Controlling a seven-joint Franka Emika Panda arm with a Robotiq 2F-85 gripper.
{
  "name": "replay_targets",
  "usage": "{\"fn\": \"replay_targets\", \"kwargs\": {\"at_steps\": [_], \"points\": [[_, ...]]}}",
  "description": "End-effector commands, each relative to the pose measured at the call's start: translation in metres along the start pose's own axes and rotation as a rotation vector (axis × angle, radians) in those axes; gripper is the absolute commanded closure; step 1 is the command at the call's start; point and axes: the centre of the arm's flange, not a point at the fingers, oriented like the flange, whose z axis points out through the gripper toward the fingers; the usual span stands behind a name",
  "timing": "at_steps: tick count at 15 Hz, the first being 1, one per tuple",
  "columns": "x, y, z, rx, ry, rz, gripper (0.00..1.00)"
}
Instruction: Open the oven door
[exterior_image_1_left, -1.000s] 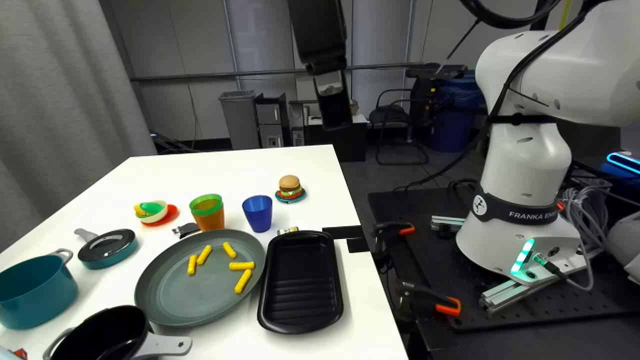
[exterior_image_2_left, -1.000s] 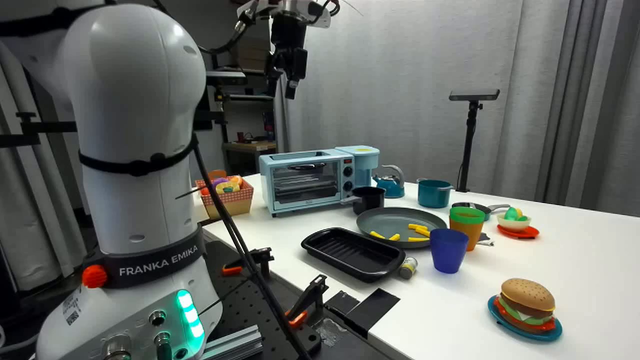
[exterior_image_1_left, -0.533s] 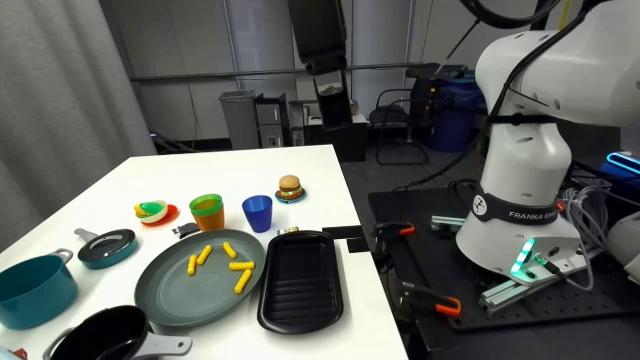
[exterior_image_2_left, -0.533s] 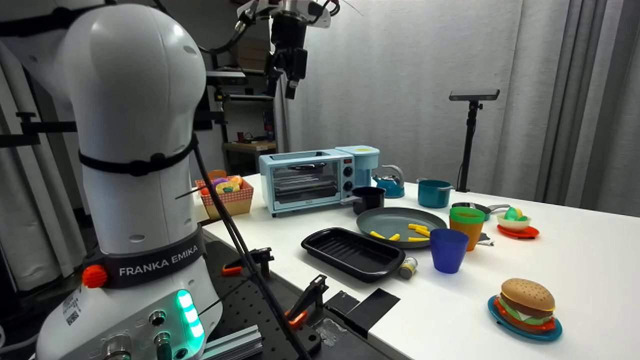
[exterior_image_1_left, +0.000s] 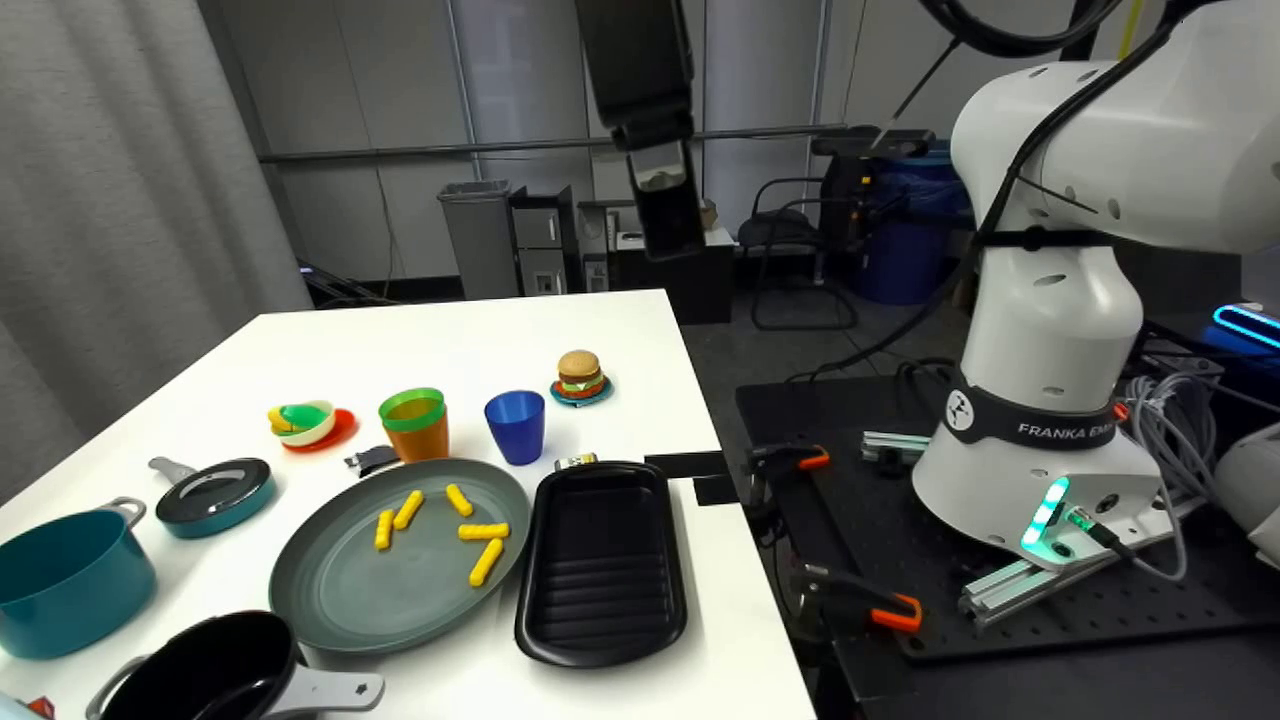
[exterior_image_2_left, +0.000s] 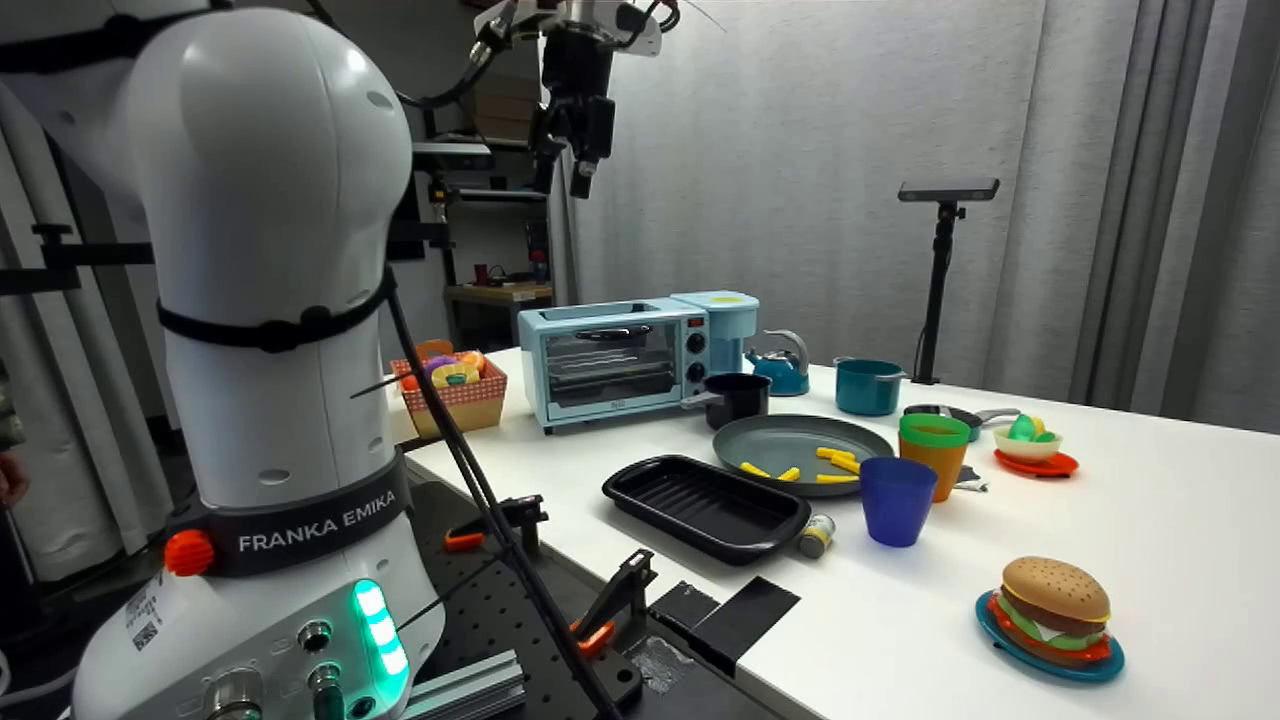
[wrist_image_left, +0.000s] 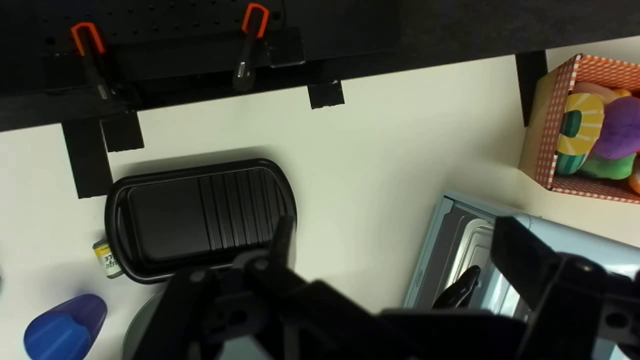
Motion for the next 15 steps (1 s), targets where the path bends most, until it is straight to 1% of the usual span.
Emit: {"fn": "replay_targets", "kwargs": {"at_steps": [1,15], "points": [[0.0000,0.0000,0.0000,0.000,0.000,0.000,0.00],[0.0037,-0.0007,0.0045,-0.007,-0.008,-0.001,0.00]]}}
